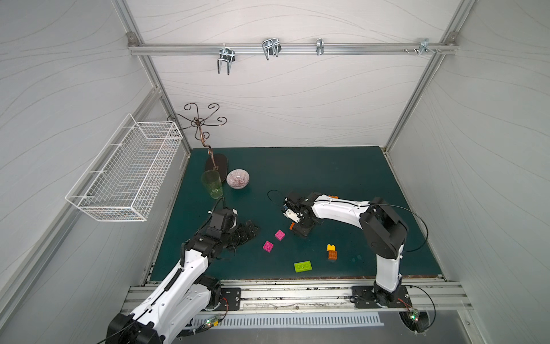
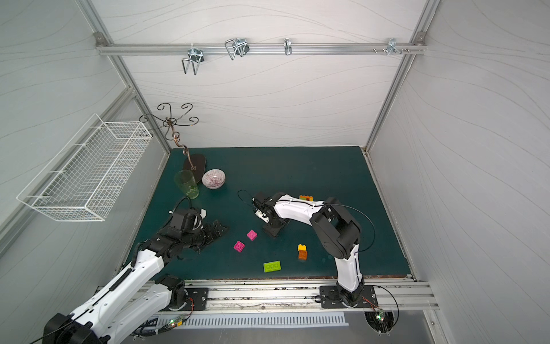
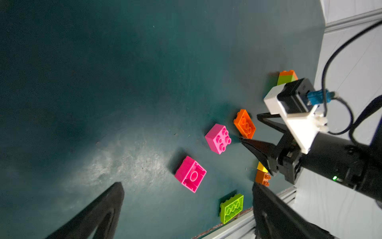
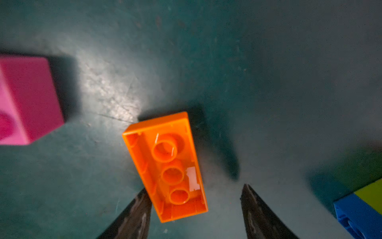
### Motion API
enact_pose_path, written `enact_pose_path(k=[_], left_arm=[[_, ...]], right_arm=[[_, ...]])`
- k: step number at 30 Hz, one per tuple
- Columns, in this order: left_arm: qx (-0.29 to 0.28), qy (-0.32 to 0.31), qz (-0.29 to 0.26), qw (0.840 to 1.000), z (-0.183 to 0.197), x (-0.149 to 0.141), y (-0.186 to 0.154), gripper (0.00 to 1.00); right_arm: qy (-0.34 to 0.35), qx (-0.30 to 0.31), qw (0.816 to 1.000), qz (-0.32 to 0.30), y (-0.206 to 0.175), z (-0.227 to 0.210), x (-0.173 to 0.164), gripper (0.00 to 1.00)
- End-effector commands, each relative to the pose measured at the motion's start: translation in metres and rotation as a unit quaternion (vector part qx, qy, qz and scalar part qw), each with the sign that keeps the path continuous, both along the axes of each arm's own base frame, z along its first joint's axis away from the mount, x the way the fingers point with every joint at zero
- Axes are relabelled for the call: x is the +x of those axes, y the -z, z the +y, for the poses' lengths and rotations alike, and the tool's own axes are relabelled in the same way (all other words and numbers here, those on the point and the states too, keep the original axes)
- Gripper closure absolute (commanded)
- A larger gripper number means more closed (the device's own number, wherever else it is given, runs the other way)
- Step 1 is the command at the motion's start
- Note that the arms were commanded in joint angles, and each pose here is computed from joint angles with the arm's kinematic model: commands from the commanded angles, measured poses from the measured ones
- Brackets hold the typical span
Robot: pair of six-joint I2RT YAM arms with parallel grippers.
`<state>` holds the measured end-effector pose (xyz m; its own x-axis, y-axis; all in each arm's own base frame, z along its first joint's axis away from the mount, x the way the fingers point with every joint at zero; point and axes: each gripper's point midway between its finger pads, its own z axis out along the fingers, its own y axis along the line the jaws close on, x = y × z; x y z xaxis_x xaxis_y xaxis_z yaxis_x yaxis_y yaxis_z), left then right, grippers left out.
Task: Assemble the letter p with lego
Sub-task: Adjust the lego brick at the center of the board, then pick up the lego brick from the center of the board.
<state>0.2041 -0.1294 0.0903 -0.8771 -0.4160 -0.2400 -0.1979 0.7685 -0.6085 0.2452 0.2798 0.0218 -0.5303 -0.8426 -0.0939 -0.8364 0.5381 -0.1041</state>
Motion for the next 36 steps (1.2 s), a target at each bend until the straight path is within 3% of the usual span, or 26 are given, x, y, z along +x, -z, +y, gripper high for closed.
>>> enact_pose_path(k=[1,7,11,16,23,29,36], left_arm=[[0.033,0.003,-0.007,0.999,0.001,-0.001,0.003,0.01],[0.053,0.023,0.005,0.998,-0.007,-0.003,0.012,0.01],[0.079,0.052,0.007,0.995,-0.017,-0.005,0.013,0.01],[0.128,0.083,0.01,0.988,-0.025,-0.008,0.015,0.01],[0.199,0.155,0.033,0.967,-0.045,-0.011,0.027,0.02],[0.261,0.192,0.037,0.945,-0.056,-0.008,0.036,0.06],[0.251,0.228,0.047,0.939,-0.075,-0.011,0.047,0.24]], right_arm=[[0.039,-0.023,0.999,-0.004,0.0,-0.025,0.005,0.3],[0.066,0.01,0.997,-0.035,-0.031,-0.03,0.011,0.28],[0.082,0.079,0.993,-0.025,-0.054,-0.021,0.0,0.24],[0.135,0.189,0.973,0.005,-0.081,-0.014,-0.013,0.22],[0.215,0.279,0.935,0.043,-0.096,-0.036,-0.011,0.22],[0.242,0.303,0.921,0.048,-0.098,-0.052,-0.012,0.22],[0.254,0.312,0.914,0.052,-0.096,-0.061,-0.015,0.23]])
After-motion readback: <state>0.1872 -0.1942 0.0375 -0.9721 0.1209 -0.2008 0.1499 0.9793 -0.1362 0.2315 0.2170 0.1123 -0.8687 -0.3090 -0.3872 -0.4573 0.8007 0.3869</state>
